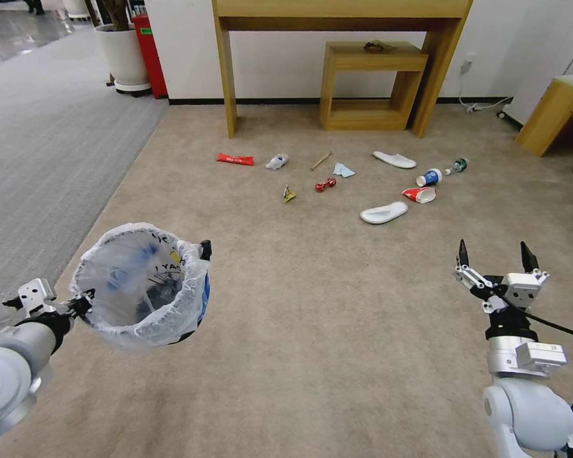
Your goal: Pick up the trash bin and place the garbage on the floor into it.
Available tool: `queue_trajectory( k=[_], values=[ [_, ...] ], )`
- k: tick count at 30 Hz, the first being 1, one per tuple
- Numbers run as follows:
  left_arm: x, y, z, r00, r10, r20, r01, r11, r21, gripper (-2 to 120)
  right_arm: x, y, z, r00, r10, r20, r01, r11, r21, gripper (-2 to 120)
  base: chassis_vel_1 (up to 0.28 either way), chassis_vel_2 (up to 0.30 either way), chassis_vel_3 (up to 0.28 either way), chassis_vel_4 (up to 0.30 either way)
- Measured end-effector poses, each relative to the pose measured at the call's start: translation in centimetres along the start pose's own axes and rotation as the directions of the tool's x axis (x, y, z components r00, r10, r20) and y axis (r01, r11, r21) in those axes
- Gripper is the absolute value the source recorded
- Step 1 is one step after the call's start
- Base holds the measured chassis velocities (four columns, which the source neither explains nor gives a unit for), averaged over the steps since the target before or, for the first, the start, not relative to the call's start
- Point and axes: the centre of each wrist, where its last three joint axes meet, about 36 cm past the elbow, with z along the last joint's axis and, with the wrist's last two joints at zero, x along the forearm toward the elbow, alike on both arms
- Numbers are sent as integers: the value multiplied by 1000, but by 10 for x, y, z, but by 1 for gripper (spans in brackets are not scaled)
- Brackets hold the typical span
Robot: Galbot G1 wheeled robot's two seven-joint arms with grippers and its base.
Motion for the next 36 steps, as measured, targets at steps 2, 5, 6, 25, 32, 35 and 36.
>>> queue_trajectory(
  k=[2, 5, 6, 25, 32, 35, 36],
  values=[
    [0, 0, 0, 1000, 1, -1, -1, 1000, 0, 0, 0, 0, 0, 1000, 0, 0, 0, 1000, 0, 100, 0, 0, 0, 0],
    [0, 0, 0, 1000, 2, 0, -2, 1000, 0, 0, 0, 0, 0, 1000, 1, 1, -1, 1000, 0, 100, 0, 0, 0, 0],
    [-1, 0, 0, 1000, 2, -1, -2, 1000, 0, 0, 0, 0, 0, 1000, 1, 2, -1, 1000, 0, 100, 0, 0, 0, 0],
    [0, 0, 0, 1000, 4, 1, -4, 1000, -3, 0, 0, 0, -2, 1000, 4, 7, -4, 1000, -1, 100, 2, 86, 3, -80],
    [-1, -3, 3, 1000, 8, -3, -8, 1000, -8, 0, 0, -1, -3, 1000, 4, 10, -4, 1000, -2, 100, -6, 62, 9, -79],
    [-1, -4, 4, 1000, 10, -4, -10, 1000, -11, 0, -1, -1, -3, 1000, 5, 10, -4, 1000, -3, 100, -14, 75, 11, -80],
    [0, -5, 4, 1000, 10, -4, -10, 1000, -13, 0, 0, -1, -3, 1000, 5, 10, -5, 1000, -3, 100, -13, 64, 24, -79]
  ],
)
